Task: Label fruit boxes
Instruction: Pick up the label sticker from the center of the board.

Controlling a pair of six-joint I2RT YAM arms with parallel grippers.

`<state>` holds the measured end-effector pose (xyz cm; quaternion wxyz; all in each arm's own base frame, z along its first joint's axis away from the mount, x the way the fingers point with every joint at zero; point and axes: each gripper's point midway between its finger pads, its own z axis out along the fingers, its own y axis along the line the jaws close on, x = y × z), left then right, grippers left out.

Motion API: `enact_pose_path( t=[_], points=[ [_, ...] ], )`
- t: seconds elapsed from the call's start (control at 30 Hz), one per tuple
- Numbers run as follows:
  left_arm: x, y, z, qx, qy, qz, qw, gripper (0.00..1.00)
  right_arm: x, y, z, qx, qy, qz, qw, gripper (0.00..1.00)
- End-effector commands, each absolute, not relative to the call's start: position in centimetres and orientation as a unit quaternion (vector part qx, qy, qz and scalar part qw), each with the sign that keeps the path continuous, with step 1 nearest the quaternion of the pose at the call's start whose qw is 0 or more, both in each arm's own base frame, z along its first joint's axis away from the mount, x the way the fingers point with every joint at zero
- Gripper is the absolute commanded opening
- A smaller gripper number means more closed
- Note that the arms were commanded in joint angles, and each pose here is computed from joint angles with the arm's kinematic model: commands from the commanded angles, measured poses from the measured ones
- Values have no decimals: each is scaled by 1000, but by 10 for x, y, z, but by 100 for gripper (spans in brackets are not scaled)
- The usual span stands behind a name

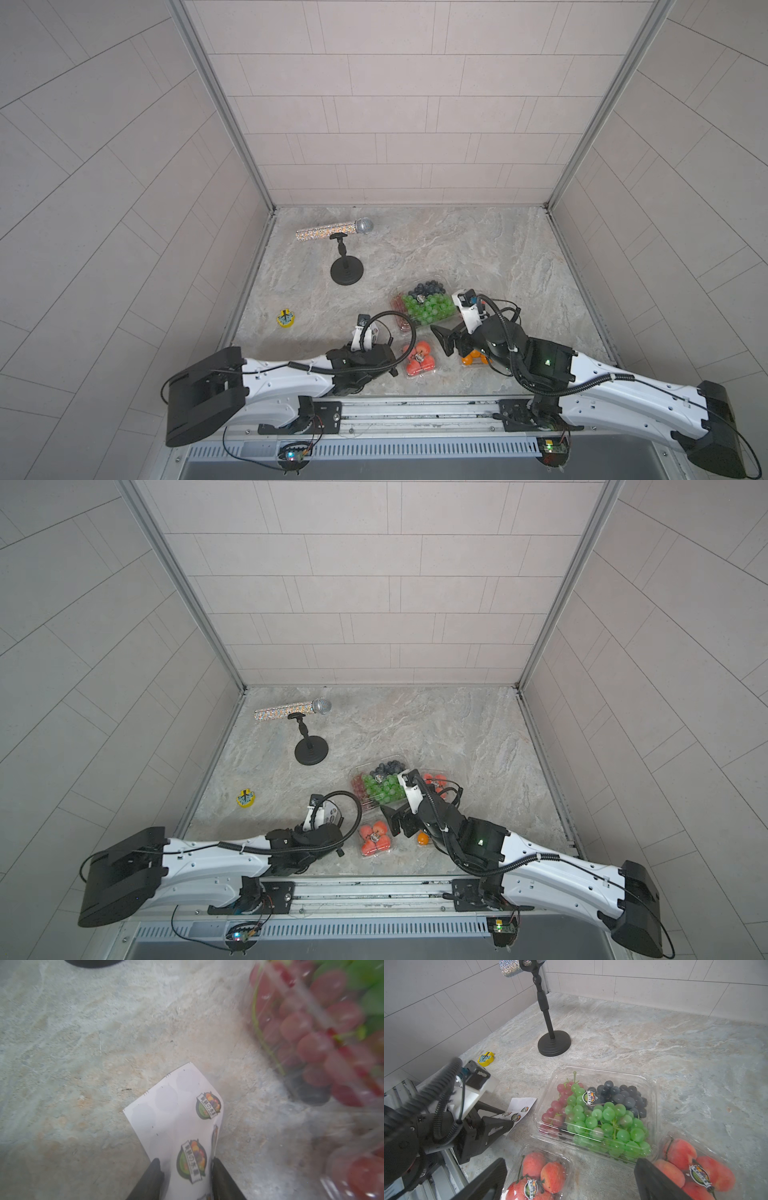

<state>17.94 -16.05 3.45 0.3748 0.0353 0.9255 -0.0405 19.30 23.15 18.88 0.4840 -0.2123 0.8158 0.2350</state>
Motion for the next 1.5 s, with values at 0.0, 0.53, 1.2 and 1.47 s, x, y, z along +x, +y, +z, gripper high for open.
enact_pose_path(
  t=[0.0, 0.53, 1.2, 1.47],
  points=[
    [188, -160, 70, 35, 903, -58, 424, 40, 189, 233, 200, -212, 801, 260, 495, 99],
    [186, -190, 199, 87, 773, -266, 570, 39, 171, 315, 241, -243, 725, 495, 412, 86],
    [176, -207, 218, 118, 717, -334, 600, 40, 204, 364, 256, -197, 681, 601, 370, 48],
    [176, -214, 212, 125, 722, -340, 590, 41, 211, 372, 257, -201, 676, 604, 371, 15]
  ],
)
